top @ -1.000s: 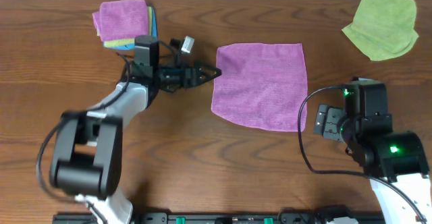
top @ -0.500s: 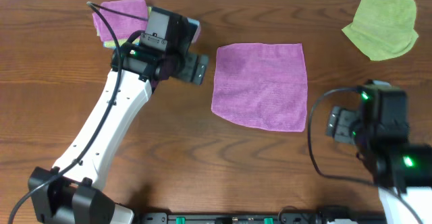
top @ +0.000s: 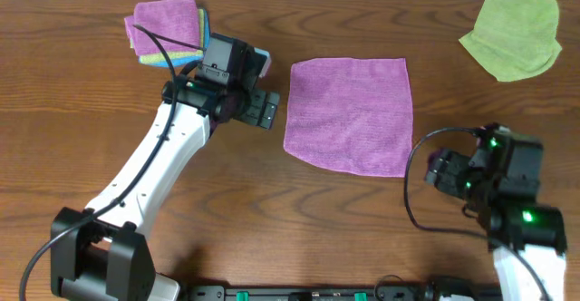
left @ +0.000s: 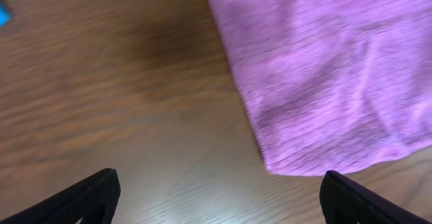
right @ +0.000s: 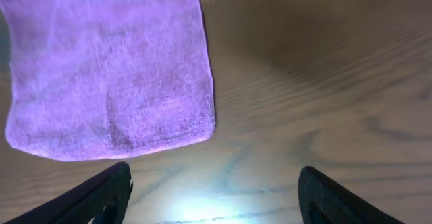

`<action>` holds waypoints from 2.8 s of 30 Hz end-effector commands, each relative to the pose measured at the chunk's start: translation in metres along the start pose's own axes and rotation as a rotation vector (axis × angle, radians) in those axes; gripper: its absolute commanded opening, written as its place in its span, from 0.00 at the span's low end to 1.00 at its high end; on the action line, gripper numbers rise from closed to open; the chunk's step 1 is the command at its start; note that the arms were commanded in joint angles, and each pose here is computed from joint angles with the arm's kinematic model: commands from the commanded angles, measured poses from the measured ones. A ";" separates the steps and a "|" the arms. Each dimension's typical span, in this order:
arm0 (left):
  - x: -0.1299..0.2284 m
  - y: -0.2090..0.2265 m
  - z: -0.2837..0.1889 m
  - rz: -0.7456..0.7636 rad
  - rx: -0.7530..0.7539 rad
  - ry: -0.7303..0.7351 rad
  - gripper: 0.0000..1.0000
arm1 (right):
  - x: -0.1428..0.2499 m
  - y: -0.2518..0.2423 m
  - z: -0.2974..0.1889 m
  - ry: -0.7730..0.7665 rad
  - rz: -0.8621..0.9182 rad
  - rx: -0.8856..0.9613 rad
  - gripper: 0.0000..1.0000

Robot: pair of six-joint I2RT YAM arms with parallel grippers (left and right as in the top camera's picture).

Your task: Fold the cloth

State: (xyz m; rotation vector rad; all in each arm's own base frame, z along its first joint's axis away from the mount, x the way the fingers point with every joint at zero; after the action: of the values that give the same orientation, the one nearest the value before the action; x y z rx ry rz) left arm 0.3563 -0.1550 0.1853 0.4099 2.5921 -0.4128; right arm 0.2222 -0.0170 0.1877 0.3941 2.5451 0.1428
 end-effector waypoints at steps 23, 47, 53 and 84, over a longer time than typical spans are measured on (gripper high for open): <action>0.019 -0.012 0.074 -0.206 0.227 0.150 0.95 | -0.001 0.017 0.075 0.200 0.021 -0.179 0.99; 0.018 -0.005 0.078 -0.257 0.165 0.143 0.85 | -0.003 -0.003 0.078 0.177 0.019 -0.011 0.82; 0.023 -0.004 0.090 -0.269 0.173 0.170 0.79 | -0.011 0.007 0.097 0.167 -0.025 -0.103 0.77; 0.039 -0.014 0.126 -0.331 0.321 0.255 0.71 | 0.006 0.001 0.164 0.296 0.027 -0.221 0.73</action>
State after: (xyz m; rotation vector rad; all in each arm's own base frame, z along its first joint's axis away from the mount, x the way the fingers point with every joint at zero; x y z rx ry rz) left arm 0.3731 -0.2028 0.0675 0.1576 2.8372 -0.9235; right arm 0.3082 -0.0121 0.0550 0.3551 2.7594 0.4911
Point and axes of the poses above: each gripper's point midway between its finger pads, its own z axis out along the fingers, its own y axis along the line the jaws close on, x = y × z, the point moved 5 cm from there along -z, back along the fingers, and after that the axes turned 5 degrees about -z, right-handed, at the moved point
